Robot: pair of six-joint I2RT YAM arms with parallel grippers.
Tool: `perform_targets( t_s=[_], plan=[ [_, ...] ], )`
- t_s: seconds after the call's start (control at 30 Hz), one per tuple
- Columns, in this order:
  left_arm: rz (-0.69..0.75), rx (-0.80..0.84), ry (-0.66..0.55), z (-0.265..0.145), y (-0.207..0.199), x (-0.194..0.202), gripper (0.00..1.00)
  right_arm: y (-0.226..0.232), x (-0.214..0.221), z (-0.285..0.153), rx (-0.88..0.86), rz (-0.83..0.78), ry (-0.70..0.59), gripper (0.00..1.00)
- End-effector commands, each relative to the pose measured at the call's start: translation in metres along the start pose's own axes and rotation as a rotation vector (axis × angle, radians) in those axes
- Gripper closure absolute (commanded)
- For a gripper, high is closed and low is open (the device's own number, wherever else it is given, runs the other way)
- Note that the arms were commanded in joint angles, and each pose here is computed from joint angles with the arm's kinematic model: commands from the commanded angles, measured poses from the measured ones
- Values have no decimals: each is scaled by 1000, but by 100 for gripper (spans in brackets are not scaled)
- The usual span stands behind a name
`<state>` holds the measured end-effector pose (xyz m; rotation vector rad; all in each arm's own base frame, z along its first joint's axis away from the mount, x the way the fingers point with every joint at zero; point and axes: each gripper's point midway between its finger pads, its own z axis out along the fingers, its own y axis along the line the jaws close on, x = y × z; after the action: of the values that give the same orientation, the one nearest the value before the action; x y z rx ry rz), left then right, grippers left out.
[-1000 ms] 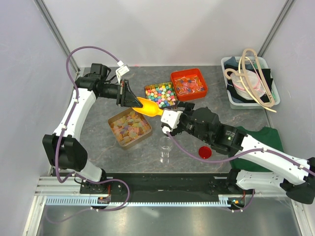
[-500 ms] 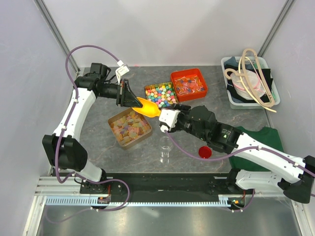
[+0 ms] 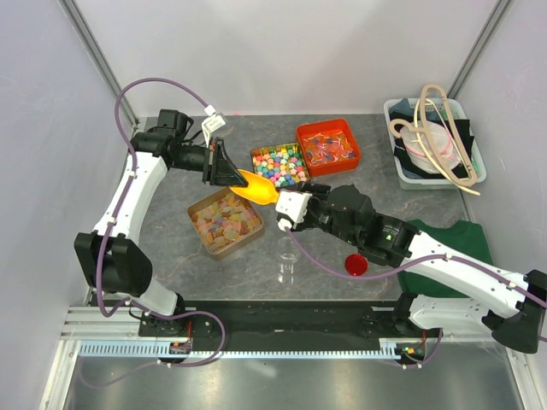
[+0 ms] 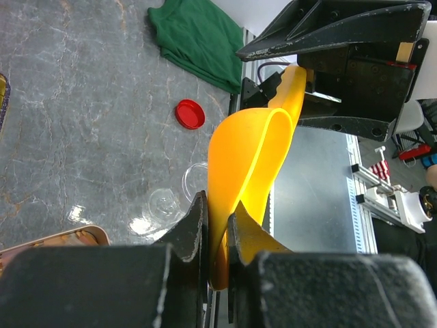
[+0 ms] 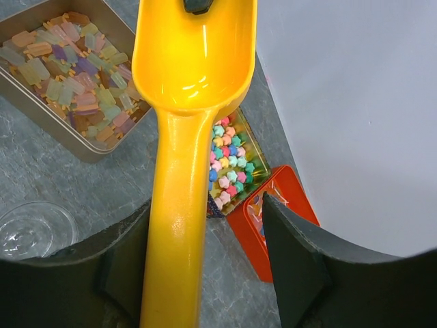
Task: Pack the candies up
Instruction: Pick up the spatula from the center of the board.
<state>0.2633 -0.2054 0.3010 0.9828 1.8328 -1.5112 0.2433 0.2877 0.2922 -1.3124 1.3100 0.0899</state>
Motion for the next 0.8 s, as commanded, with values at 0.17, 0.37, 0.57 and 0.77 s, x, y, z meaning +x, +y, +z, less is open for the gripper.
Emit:
perform_targets(
  t_s=[0.17, 0.37, 0.57, 0.77],
  plan=[
    [15, 63, -40, -2, -10, -16, 90, -8, -9, 0, 42, 50, -37, 100],
    [13, 57, -43, -3, -7, -17, 43, -12, -10, 0, 58, 53, -31, 100],
    [12, 48, -49, -6, -4, -18, 27, -12, -7, 1, 59, 51, -20, 100],
    [-8, 47, -46, -5, 2, -16, 26, 1, -16, -1, -35, 48, -45, 100]
  ],
)
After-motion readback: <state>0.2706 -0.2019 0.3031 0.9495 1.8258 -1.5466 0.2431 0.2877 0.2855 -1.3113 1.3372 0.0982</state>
